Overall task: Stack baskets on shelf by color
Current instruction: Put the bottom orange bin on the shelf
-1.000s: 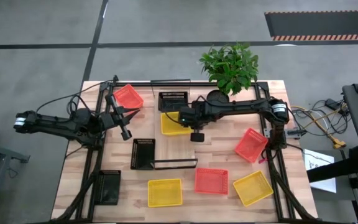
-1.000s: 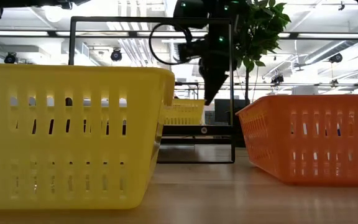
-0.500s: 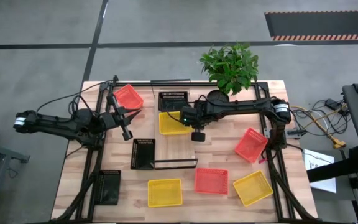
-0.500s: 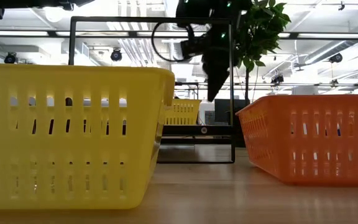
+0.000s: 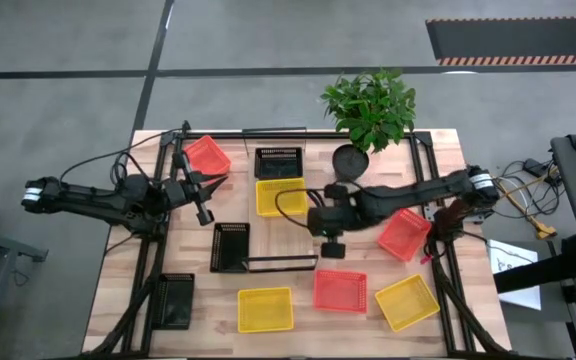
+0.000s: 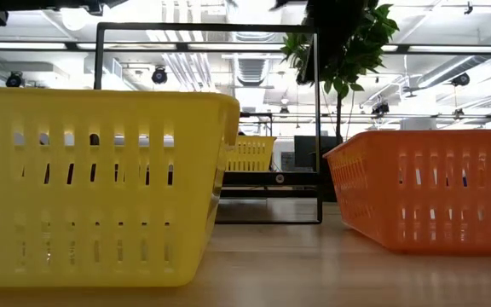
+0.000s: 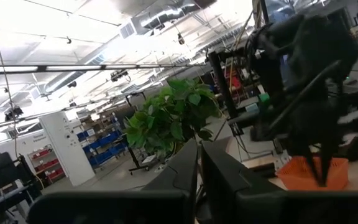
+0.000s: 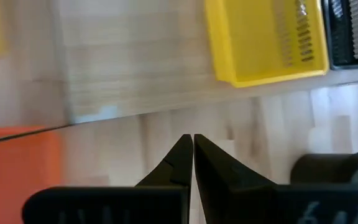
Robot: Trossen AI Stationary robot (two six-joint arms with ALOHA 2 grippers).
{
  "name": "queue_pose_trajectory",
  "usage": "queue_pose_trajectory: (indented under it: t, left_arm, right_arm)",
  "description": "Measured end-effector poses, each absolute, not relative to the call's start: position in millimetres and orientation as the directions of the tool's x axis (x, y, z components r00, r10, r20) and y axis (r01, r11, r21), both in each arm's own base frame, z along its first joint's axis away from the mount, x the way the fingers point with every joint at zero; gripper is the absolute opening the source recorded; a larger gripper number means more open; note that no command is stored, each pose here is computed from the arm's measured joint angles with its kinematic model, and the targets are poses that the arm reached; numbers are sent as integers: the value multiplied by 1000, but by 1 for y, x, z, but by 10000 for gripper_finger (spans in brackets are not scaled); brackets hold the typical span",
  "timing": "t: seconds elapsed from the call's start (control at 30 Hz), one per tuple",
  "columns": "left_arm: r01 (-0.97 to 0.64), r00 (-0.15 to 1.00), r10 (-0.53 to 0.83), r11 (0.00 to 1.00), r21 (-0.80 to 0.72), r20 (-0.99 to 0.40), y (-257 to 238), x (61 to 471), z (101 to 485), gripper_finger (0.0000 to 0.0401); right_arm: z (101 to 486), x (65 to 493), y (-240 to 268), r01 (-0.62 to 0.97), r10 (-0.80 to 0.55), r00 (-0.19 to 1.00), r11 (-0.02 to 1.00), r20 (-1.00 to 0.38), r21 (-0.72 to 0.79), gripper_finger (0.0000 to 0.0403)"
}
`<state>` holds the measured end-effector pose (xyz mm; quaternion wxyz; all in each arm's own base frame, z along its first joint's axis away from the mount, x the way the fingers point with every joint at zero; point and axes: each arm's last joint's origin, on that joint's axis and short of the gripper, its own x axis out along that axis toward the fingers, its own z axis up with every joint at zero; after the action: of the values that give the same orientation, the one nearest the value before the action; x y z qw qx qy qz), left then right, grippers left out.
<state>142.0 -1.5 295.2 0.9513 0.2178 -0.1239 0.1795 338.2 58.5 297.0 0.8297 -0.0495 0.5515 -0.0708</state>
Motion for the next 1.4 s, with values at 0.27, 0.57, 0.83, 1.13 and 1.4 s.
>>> queue_pose_trajectory:
  t: [0.27,0.57,0.83,1.13,1.4]
  left_arm:
    - [-395,901,287,853,341,325,-1,141,296,6]
    - [-400,892,288,862,312,347,-1,141,299,6]
    - [-399,892,288,865,305,349,-1,141,299,6]
    - [-396,894,288,865,307,343,-2,141,298,6]
    - [-398,892,288,865,305,347,-2,142,298,6]
  right_arm:
    - [307,306,119,54,-165,479,986,-862,-158,8]
    - [297,285,185,43,-98,553,995,-827,-88,8]
    - [280,260,217,225,-17,508,968,-861,114,64]
    - [251,242,248,179,29,517,974,-856,141,193]
    - [216,250,265,164,-8,540,982,-841,96,190]
